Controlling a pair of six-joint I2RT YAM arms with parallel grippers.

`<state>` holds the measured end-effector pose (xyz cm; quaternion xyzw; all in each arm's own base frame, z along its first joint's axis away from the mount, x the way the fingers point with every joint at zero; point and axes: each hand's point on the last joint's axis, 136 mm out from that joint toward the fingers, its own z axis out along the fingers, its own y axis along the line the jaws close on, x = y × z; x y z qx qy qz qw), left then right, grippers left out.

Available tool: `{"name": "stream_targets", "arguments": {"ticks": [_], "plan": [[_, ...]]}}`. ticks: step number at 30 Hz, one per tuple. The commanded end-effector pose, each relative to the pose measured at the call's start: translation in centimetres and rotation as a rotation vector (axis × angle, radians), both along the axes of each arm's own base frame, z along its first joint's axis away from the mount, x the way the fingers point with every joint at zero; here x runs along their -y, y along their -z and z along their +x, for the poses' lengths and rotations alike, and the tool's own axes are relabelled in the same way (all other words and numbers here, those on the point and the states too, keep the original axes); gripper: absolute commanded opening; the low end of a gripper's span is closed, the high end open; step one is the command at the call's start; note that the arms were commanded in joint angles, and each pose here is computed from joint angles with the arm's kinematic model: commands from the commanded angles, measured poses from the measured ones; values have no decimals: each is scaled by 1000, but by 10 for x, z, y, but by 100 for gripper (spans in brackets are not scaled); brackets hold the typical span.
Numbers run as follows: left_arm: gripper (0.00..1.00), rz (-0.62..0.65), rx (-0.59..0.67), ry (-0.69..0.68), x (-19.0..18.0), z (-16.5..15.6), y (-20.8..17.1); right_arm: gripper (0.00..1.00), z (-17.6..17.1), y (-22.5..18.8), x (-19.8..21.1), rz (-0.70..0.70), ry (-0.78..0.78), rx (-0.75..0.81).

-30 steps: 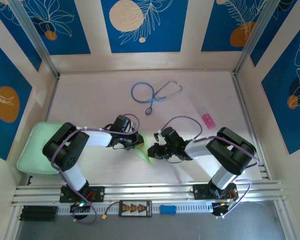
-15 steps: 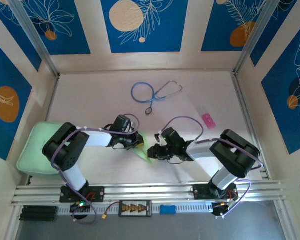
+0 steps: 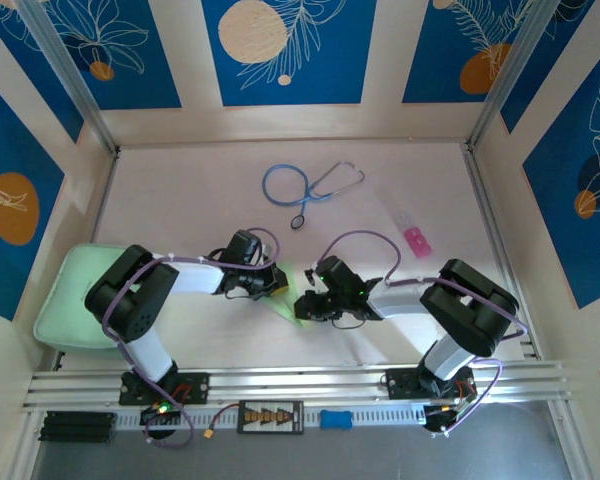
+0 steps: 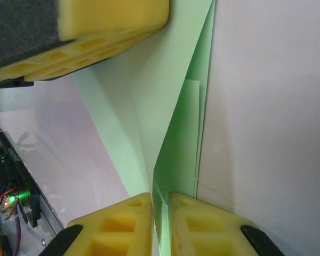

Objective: Fold a paper plane with a square sheet of paper (pick it up from the middle)
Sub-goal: Fourth fold the wing at the center of the table.

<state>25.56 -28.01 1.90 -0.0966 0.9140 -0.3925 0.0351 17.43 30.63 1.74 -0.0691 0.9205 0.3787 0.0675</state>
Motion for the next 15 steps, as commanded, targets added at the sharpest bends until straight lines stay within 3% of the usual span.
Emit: {"name": "stream_targets", "arguments": {"ticks": [1, 15], "plan": [[13, 45, -39, -8, -9, -9, 15, 15, -11, 11, 8, -29, -12, -43], [12, 43, -38, -8, -9, -10, 15, 16, -20, 9, 16, -15, -8, -56]]}}
